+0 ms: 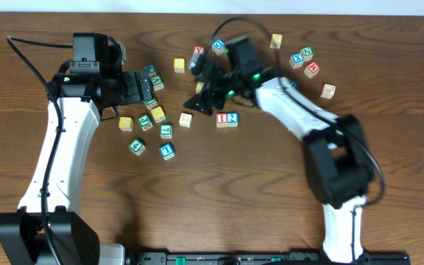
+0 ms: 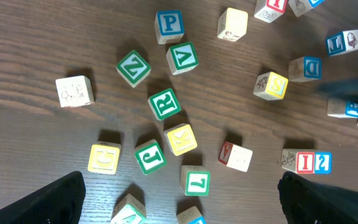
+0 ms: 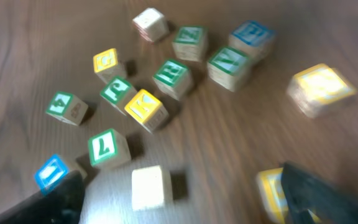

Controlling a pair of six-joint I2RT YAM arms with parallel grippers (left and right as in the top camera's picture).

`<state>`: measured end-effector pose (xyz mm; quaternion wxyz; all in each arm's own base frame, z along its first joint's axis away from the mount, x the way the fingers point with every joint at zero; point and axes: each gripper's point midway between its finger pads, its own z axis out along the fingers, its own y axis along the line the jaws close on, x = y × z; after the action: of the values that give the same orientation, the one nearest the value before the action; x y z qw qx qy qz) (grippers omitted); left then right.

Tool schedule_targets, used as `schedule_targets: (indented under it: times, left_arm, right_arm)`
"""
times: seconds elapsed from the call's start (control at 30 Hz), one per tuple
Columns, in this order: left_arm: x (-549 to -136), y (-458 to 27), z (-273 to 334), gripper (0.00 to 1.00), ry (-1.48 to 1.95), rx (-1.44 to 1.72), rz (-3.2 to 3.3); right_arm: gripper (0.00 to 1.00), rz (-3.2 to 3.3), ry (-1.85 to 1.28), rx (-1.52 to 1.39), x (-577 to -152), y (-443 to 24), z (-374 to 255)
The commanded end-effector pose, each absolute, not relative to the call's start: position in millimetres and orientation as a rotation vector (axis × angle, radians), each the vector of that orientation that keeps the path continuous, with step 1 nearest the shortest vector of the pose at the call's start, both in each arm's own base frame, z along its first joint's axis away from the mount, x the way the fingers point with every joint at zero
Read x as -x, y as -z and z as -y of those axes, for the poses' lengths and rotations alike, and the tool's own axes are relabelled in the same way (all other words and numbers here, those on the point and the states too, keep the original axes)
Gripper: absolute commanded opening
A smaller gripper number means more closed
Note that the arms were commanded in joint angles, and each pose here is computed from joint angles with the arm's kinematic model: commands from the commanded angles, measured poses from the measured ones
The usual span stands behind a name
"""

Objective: Spell out AI2

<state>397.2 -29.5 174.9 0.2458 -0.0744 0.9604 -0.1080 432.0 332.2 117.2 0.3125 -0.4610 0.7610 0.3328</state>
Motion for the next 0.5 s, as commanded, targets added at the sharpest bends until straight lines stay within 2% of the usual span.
schedule_targets:
  times: [0.0, 0.27, 0.47]
  left_arm:
    - [-398.4, -180.7, 26.7, 0.98, 0.289, 0.206, -2.607]
    - [-394.2, -178.6, 28.0, 0.98, 0.298, 0.208, -2.626]
    - [-386.3, -179.7, 80.1, 0.98, 0.649, 0.033, -2.627]
  right_arm:
    - [0.99, -2.157, -0.747, 0.995, -452.6, -142.1, -291.2]
    - [0.99, -2.487, -0.748, 0.524, -443.8, -163.9, -192.0]
    - [0.99, -2.613, -0.739, 0.397, -429.3, -157.6, -151.7]
